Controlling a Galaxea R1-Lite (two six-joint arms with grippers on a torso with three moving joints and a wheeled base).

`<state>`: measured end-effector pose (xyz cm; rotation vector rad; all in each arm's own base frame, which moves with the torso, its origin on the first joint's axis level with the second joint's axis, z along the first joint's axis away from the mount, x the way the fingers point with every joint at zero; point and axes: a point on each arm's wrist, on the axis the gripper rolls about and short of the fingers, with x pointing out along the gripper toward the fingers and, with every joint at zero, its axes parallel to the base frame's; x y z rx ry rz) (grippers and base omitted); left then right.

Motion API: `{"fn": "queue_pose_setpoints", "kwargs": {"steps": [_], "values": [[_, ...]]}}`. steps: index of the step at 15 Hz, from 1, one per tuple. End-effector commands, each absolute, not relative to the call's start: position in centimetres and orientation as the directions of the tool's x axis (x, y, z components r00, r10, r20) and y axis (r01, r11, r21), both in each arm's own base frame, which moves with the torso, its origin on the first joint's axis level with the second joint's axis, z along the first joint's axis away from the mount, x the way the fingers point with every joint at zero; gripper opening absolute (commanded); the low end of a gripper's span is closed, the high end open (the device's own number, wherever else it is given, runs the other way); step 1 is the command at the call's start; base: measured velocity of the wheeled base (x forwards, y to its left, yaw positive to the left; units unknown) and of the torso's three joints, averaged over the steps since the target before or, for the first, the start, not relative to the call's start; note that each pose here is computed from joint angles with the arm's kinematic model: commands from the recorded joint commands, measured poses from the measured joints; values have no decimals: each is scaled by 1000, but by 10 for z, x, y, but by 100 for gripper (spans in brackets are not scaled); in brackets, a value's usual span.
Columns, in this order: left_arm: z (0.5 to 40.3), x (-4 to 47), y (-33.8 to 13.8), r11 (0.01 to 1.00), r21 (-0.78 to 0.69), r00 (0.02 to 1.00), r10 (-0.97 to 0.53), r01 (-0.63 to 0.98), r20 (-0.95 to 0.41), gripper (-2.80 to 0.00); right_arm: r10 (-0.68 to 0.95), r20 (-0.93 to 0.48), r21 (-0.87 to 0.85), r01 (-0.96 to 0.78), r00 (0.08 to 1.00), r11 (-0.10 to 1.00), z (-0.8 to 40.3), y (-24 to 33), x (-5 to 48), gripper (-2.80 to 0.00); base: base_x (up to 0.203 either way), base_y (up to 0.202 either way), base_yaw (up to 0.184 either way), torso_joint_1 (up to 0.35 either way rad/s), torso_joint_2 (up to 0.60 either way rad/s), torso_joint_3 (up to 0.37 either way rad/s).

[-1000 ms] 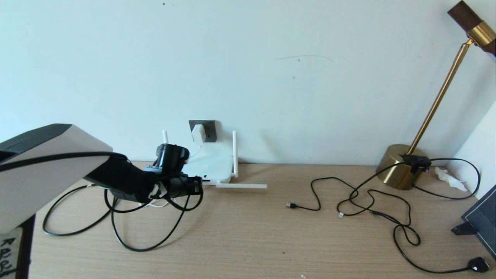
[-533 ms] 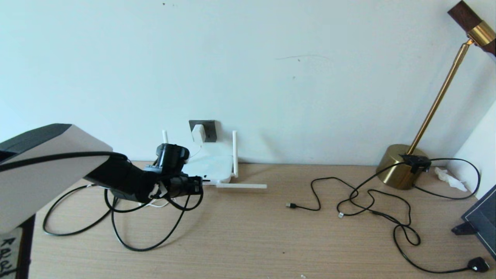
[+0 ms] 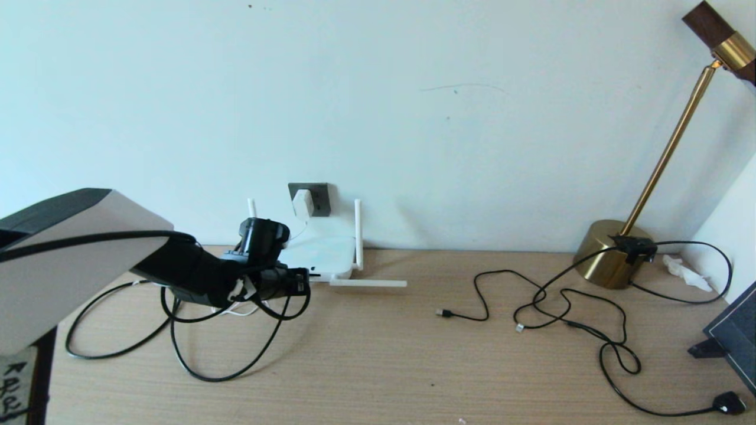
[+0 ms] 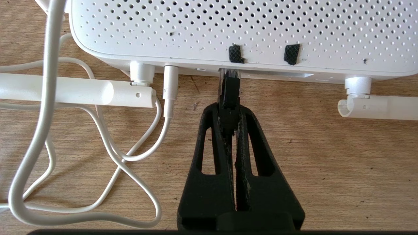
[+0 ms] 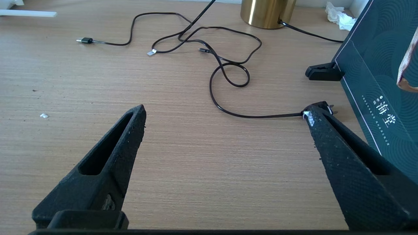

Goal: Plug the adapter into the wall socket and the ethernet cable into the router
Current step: Plug cable into router interface

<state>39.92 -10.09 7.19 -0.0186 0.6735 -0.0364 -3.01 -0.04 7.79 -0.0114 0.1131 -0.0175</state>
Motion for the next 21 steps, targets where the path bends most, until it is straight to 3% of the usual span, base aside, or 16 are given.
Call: {"fn": "queue_pose_setpoints", "kwargs": {"steps": [1,21], "values": [[72,401,-101,999,-32,786,-40,26,-618,-280,-18,-115,-13,17,993,1000,78,0,-30,0,0,0,0,0,0,0],[68,414,-105,999,-36,794,-42,26,-606,-280,-18,-114,-13,17,993,1000,78,0,-30,0,0,0,0,0,0,0]]}}
